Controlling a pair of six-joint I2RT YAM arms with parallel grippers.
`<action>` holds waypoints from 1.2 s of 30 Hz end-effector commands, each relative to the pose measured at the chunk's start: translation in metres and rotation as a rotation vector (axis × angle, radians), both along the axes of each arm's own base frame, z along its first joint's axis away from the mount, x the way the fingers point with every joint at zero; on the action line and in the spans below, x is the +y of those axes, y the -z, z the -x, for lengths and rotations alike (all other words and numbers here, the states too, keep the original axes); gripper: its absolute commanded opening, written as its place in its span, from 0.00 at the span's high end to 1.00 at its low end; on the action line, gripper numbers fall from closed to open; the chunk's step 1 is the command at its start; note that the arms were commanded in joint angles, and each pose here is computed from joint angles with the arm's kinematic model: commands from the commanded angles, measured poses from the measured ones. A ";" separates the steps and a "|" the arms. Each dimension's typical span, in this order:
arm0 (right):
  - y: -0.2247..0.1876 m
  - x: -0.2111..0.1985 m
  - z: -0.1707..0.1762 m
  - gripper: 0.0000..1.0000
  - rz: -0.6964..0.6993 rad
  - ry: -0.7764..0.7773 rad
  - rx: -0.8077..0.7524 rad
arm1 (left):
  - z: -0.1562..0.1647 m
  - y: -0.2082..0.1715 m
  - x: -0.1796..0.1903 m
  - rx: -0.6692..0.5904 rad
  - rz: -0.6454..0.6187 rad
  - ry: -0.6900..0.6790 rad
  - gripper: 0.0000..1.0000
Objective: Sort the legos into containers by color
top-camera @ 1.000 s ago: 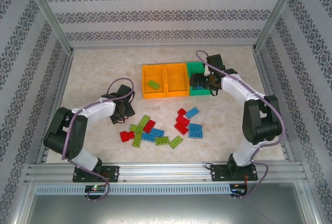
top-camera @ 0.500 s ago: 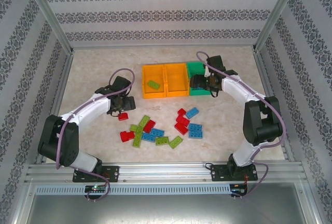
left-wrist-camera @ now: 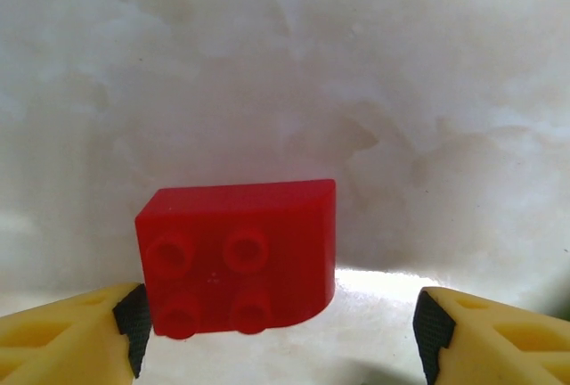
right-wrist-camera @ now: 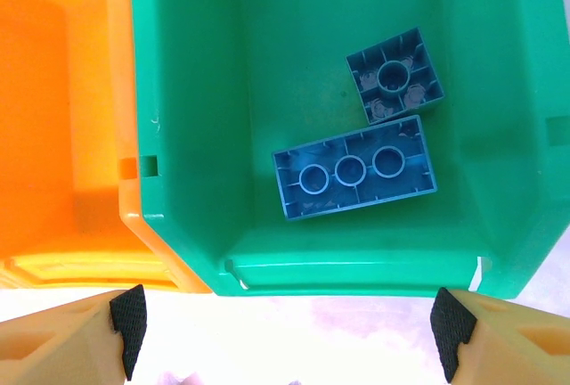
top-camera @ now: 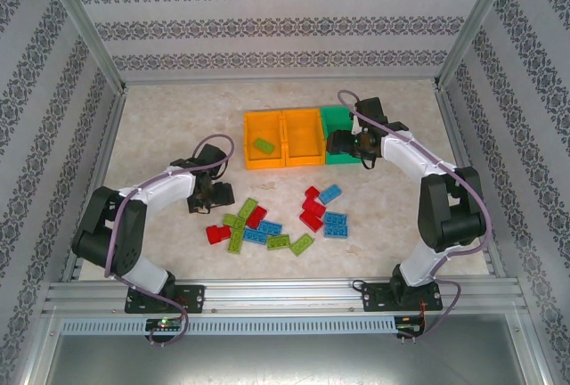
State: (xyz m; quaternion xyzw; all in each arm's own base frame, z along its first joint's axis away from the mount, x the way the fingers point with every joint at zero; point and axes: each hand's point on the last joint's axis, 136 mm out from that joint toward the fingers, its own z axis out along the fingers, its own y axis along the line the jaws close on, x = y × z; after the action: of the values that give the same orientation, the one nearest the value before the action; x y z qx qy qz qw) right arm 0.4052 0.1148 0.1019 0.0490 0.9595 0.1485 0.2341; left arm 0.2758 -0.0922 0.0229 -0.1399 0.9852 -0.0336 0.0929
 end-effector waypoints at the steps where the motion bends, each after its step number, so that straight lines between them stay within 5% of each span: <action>1: -0.013 -0.004 0.002 0.14 -0.012 0.013 -0.023 | -0.010 0.003 -0.001 -0.011 0.011 -0.026 0.24; 15: -0.025 -0.011 0.009 0.14 0.007 0.021 -0.067 | -0.023 -0.001 -0.001 -0.039 -0.018 0.000 0.55; 26: -0.021 -0.036 0.024 0.13 0.027 0.064 -0.055 | -0.047 -0.030 -0.063 -0.119 0.014 0.168 0.56; 36: -0.013 -0.051 0.035 0.13 0.027 0.090 -0.027 | -0.047 -0.002 -0.114 -0.048 0.081 0.266 0.56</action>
State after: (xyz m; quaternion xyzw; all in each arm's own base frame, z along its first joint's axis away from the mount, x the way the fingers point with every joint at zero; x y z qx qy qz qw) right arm 0.3765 0.0694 0.1107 0.0895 0.9546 0.1316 0.2519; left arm 0.3225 -0.1906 0.0249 -0.0262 0.9914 -0.0684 0.1081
